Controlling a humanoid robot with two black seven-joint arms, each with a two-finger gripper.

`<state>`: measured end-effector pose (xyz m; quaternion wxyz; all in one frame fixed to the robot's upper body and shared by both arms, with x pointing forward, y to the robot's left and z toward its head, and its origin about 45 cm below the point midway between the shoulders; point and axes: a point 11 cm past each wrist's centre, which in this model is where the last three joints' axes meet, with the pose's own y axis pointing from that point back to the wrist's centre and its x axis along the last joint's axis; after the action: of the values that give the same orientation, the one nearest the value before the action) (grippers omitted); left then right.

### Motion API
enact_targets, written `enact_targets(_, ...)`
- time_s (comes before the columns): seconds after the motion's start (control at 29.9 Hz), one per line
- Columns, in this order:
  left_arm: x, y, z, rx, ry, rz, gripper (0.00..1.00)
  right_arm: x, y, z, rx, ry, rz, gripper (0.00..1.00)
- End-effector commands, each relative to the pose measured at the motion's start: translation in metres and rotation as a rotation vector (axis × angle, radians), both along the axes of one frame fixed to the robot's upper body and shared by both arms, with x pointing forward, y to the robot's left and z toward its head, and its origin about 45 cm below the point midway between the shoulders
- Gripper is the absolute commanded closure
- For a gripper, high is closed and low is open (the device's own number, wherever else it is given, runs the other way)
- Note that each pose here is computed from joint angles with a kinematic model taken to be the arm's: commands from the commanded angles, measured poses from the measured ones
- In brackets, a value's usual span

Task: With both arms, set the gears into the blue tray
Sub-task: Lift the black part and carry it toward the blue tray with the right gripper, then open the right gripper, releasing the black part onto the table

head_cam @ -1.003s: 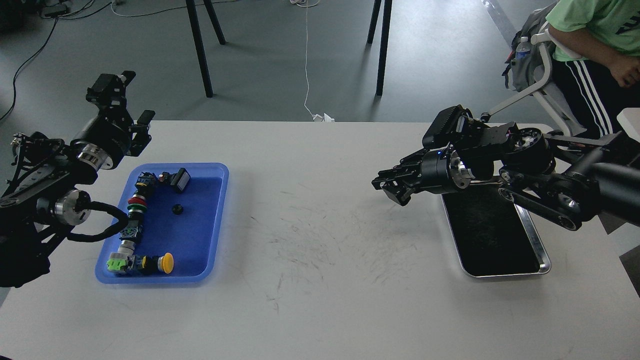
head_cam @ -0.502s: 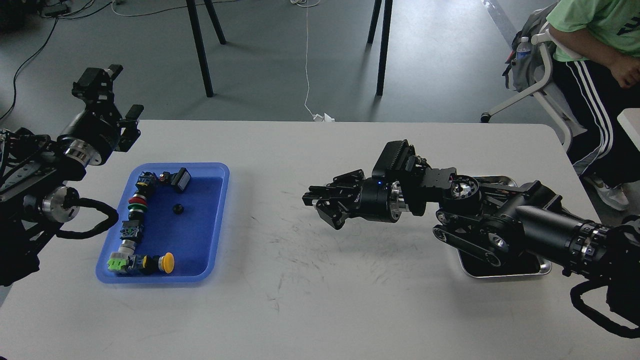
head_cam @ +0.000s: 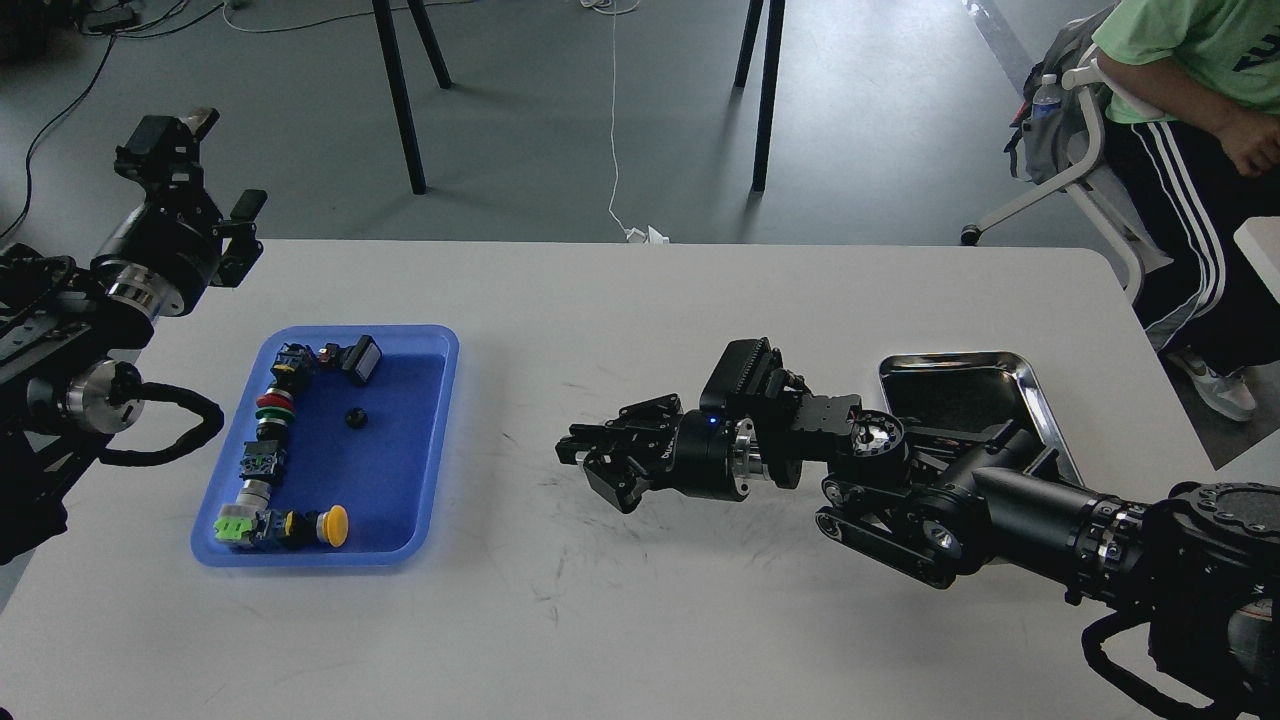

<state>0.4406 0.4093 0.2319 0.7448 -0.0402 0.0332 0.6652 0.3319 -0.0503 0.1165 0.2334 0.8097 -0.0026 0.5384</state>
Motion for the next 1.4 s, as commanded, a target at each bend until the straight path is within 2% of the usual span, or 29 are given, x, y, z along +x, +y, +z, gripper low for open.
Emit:
enact_targets(0.0, -0.001, 0.003, 0.004, 0.001, -0.006, -0.003, 0.02, -0.011, 0.013, -0.007, 0.007, 0.017, 0.021, 0.99)
enact_targets(0.33, -0.005, 0.019, 0.013, 0.021, -0.016, 0.015, 0.02, 0.001, -0.015, -0.030, -0.087, 0.016, -0.036, 0.99)
enact_targets(0.74, -0.006, 0.019, 0.018, 0.023, -0.022, 0.006, 0.02, 0.001, -0.022, -0.036, -0.093, 0.024, -0.062, 0.97)
enact_targets(0.87, -0.006, 0.020, 0.019, 0.025, -0.024, 0.008, 0.02, 0.002, -0.022, -0.035, -0.080, 0.025, -0.075, 0.75)
enact_targets(1.0, -0.007, 0.024, 0.021, 0.033, -0.025, 0.013, 0.02, 0.003, -0.022, -0.035, -0.073, 0.030, -0.082, 0.41)
enact_targets(1.07, -0.008, 0.026, 0.022, 0.035, -0.026, 0.015, 0.02, 0.003, -0.022, -0.034, -0.072, 0.028, -0.082, 0.39)
enact_targets(1.17, -0.008, 0.026, 0.021, 0.035, -0.024, 0.016, 0.02, 0.005, -0.022, -0.032, -0.062, 0.029, -0.092, 0.28)
enact_targets(1.24, -0.008, 0.026, 0.020, 0.035, -0.023, 0.015, 0.02, 0.008, -0.022, -0.029, -0.047, 0.029, -0.106, 0.26)
enact_targets(1.37, -0.008, 0.025, 0.020, 0.035, -0.021, 0.014, 0.02, 0.021, -0.020, -0.015, 0.036, 0.065, -0.184, 0.14)
